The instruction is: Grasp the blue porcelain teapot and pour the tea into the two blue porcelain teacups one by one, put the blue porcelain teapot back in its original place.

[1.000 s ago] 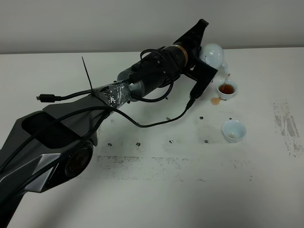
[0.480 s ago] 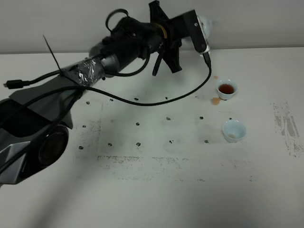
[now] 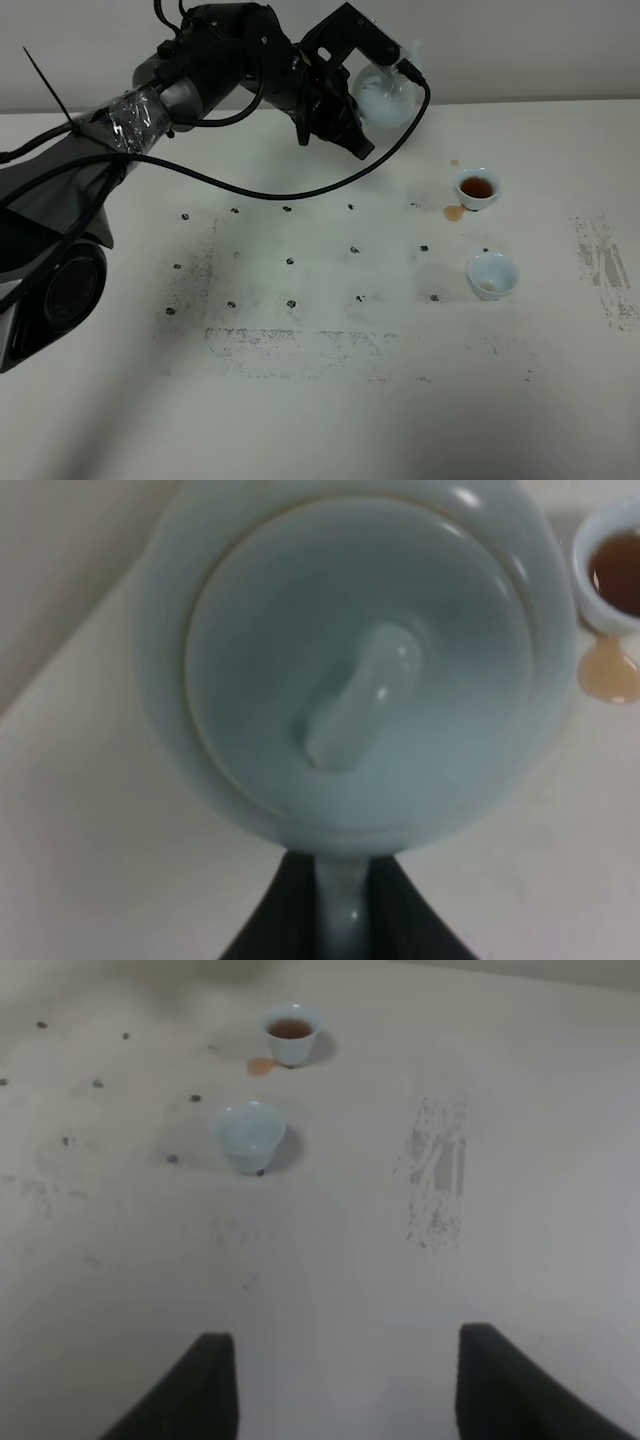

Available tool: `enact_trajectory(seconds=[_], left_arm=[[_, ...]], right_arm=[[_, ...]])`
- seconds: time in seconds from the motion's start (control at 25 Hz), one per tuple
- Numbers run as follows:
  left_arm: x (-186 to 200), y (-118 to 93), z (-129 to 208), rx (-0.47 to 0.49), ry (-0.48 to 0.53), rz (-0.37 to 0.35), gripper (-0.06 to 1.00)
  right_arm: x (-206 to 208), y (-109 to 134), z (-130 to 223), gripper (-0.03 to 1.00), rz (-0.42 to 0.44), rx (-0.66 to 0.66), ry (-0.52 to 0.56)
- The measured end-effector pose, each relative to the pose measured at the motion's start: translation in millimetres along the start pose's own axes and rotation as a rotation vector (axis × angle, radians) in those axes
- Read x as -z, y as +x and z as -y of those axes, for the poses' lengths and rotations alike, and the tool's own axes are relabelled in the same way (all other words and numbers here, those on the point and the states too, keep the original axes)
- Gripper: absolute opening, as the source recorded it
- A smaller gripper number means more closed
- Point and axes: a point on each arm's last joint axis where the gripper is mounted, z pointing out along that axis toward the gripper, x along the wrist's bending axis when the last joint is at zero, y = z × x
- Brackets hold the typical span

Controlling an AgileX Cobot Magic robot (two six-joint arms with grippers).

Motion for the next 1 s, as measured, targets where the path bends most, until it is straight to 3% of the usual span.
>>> enact_trajectory(seconds=[0.32, 0.68, 0.76, 1.0], left_arm=[[-50.9, -5.9, 36.7, 0.046, 0.126, 0.084, 0.06], [-50.0, -9.0, 34.6, 0.034, 0.121, 0.097, 0.06], [-49.3, -13.4, 27.3, -0.043, 0.088, 0.079, 0.06], [-21.1, -47.3, -20.9, -0.495, -0.064, 0.01, 0.06]], right_arm=[[0.0, 0.0, 0.0, 0.46, 0.0, 0.0, 0.0], [0.0, 0.0, 0.0, 0.46, 0.0, 0.0, 0.0], [0.0, 0.0, 0.0, 0.46, 0.0, 0.0, 0.0], [0.0, 0.0, 0.0, 0.46, 0.0, 0.0, 0.0]])
